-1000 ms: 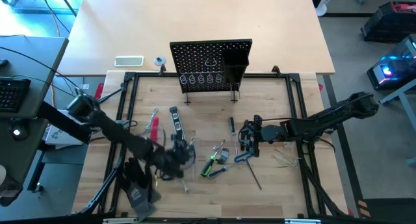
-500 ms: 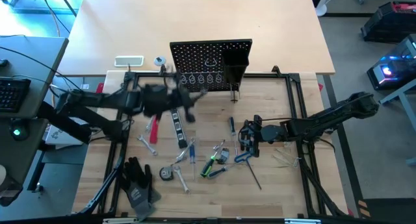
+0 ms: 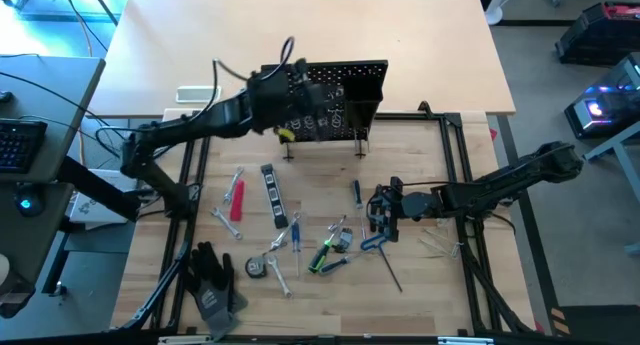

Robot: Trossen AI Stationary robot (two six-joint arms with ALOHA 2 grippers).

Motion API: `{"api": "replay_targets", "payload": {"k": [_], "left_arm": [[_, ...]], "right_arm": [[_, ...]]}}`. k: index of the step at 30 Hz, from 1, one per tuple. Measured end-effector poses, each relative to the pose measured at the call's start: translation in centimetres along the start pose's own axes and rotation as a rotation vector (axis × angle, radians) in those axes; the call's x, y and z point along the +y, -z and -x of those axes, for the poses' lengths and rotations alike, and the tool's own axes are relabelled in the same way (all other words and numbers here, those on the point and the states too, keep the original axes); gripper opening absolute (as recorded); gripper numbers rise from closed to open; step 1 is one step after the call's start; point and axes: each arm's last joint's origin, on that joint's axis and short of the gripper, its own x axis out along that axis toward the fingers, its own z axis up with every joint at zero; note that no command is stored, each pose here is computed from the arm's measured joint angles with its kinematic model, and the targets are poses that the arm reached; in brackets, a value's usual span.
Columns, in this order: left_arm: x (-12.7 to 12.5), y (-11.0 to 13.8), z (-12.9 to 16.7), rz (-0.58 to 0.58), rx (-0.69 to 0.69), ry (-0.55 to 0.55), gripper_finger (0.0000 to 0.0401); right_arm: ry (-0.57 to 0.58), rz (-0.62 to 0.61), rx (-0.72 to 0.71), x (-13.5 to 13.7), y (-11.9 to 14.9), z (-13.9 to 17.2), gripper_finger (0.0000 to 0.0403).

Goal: Hang tools onto peg board
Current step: Put the socket wrench into the pegboard bin

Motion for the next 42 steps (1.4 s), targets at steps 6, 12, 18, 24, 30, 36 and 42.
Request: {"api": "replay_targets", "payload": {"k": [6,12,18,24,30,36,42], "left_arm": [[0.5,0.3,-2.8,-0.014,0.069,0.022,0.0049],[1.4,0.5,-4.2,-0.005,0.107,0.041,0.005],[2.3,0.9,-4.4,0.06,0.11,0.083,0.0066],[2.5,1.2,-4.3,0.081,0.115,0.127,0.0073],[2.5,1.2,-4.3,0.081,0.111,0.137,0.0076],[2.5,1.2,-4.3,0.083,0.109,0.137,0.0117],[2.6,1.0,-4.4,0.102,0.098,0.124,0.017]], "right_arm": [[0.001,0.0,-0.001,0.0,0.0,0.0,0.019],[0.006,0.001,-0.001,0.0,0.0,0.0,0.019],[0.006,0.001,-0.002,0.0,0.0,0.0,0.019],[0.006,0.006,-0.003,0.0,0.0,0.0,0.019],[0.005,0.004,-0.004,0.0,0.0,0.0,0.019],[0.005,0.003,-0.005,0.0,0.0,0.0,0.019],[0.004,-0.001,-0.005,0.0,0.0,0.0,0.019]]}}
